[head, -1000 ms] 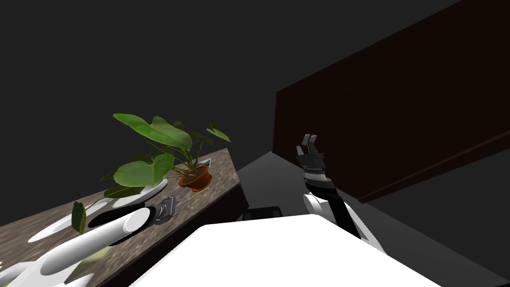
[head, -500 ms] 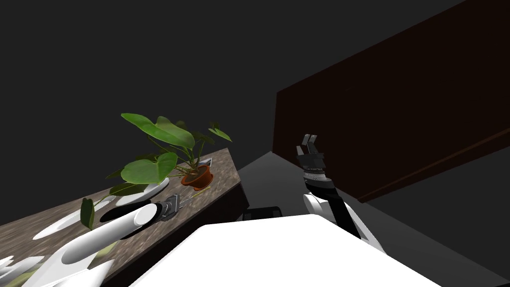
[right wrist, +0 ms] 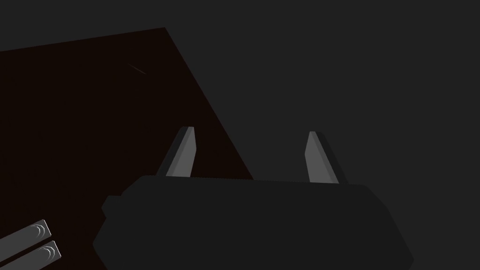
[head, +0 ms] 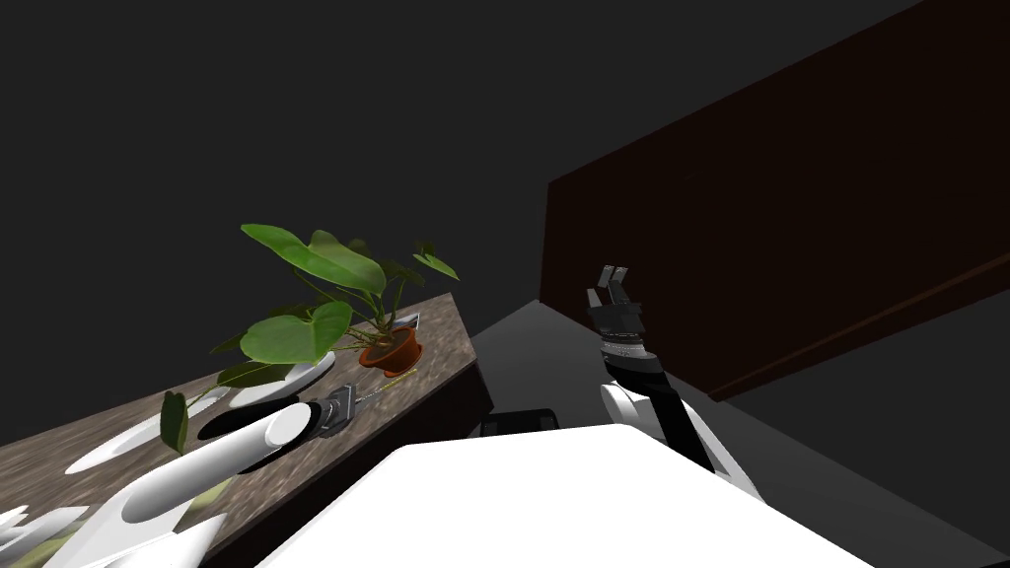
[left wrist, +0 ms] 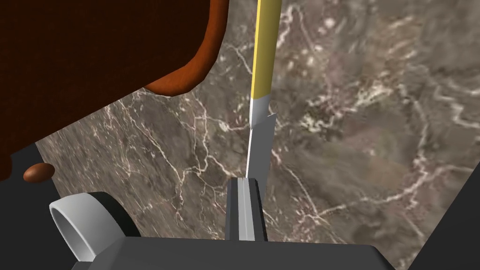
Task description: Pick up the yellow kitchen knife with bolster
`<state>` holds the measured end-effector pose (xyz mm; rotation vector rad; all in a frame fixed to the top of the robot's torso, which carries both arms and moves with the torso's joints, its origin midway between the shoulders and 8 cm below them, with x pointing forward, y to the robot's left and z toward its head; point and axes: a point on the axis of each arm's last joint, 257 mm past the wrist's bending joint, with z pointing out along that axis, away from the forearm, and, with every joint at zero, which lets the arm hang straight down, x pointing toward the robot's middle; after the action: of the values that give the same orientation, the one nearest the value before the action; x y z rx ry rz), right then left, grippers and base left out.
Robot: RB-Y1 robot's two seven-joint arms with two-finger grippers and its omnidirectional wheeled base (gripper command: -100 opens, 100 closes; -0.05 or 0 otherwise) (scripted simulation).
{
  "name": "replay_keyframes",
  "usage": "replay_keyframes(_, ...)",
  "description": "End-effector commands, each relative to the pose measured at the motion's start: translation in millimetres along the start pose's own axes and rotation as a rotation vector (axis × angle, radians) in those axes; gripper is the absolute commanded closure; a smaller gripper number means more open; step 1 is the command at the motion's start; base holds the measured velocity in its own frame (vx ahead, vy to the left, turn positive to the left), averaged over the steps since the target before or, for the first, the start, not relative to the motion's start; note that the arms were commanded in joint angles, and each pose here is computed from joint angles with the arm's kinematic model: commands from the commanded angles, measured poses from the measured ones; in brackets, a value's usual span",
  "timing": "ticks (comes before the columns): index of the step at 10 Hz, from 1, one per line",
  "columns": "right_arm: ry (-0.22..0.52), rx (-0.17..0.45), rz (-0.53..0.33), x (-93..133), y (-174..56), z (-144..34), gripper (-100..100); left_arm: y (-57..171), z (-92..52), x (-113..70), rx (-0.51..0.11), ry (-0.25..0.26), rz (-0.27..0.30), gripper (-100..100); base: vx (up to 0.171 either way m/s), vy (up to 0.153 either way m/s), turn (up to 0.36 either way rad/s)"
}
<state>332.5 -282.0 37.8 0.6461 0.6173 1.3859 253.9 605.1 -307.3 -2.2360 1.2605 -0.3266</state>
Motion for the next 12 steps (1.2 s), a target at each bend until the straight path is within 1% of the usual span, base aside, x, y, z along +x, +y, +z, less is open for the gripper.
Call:
replay_keyframes(1, 0.000, 0.000, 0.000, 0, 0, 0.0, 0, -3, -4.0, -9.7, -0.018, -0.018, -0.014, -100, -0.013, -0.039, -0.225)
replay_keyframes(4, 0.000, 0.000, 0.000, 0, 0, 0.0, 0, -2, -10.0, -25.5, -0.060, -0.048, -0.041, -100, -0.018, -0.060, -0.188)
replay_keyframes(9, 0.000, 0.000, 0.000, 0, 0, 0.0, 0, 0, -20.2, -46.5, -0.119, -0.090, -0.080, -100, -0.015, -0.046, -0.130)
replay_keyframes(10, 0.000, 0.000, 0.000, 0, 0, 0.0, 0, 1, -24.6, -53.7, -0.140, -0.104, -0.094, -100, -0.015, -0.052, -0.185)
replay_keyframes(12, 0.000, 0.000, 0.000, 0, 0, 0.0, 0, 2, -30.3, -62.3, -0.168, -0.121, -0.110, -100, -0.005, -0.055, -0.158)
